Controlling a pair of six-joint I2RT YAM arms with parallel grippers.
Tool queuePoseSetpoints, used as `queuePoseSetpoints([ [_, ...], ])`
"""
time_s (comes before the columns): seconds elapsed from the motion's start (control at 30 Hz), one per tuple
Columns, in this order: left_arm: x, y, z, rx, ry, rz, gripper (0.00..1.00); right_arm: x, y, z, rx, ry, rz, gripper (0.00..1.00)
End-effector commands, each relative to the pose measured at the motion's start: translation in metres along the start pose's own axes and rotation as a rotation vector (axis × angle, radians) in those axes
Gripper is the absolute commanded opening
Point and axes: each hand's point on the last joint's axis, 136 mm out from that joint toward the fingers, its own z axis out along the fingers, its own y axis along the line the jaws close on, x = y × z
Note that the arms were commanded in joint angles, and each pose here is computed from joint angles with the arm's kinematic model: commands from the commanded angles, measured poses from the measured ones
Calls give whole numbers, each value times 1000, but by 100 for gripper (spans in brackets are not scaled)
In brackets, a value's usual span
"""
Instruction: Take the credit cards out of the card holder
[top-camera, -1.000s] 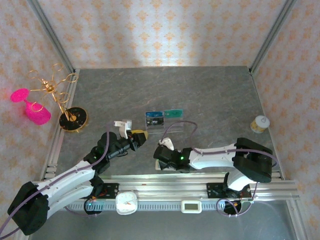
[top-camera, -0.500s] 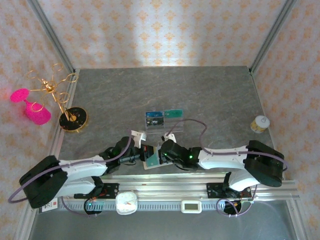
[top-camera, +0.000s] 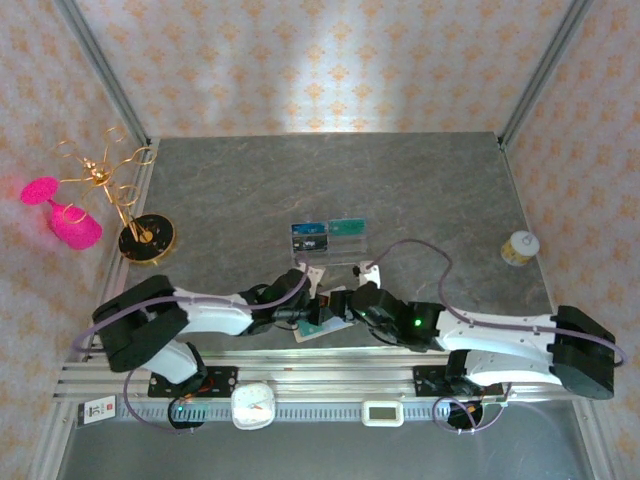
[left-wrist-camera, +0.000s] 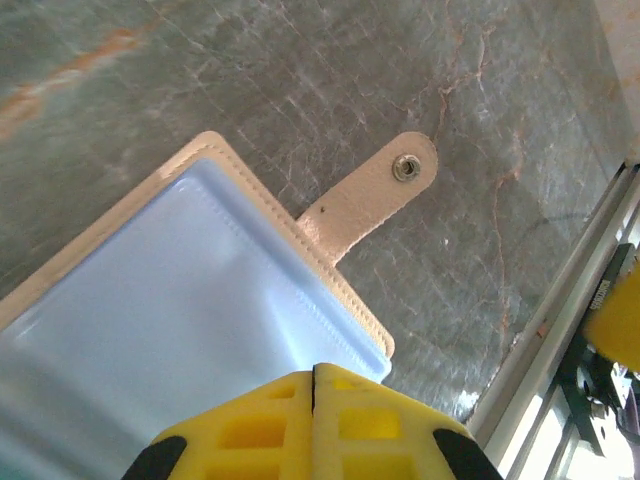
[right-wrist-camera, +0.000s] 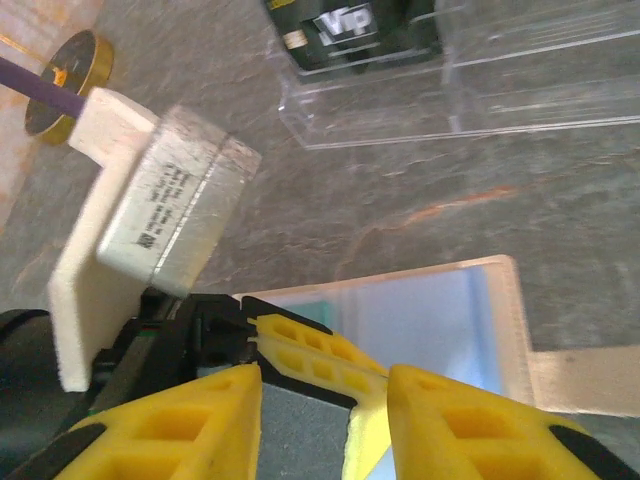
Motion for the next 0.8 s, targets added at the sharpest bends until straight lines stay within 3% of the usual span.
queuePoseSetpoints([
  [0.0, 0, -7, 4, 20, 13, 16, 1, -2, -18, -7, 55, -29, 31, 37],
  [0.1, -18, -2, -19, -34, -98, 8, 6, 3, -18, -7, 60, 1, -6, 37],
  [0.27, -17, 44, -66, -188, -222, -98, 16, 21, 0, 12, 24, 118, -149, 37],
  [0.47, -25, 62, -113, -206, -381, -160, 26, 50, 21, 48, 75, 245, -340, 36],
  [0.57, -16, 61, -109, -165, -348, -154, 10, 53, 26, 58, 69, 269, -326, 27],
  [0.77, 1, 48, -78, -92, -217, -111, 0, 47, 33, 64, -63, 323, -202, 27],
])
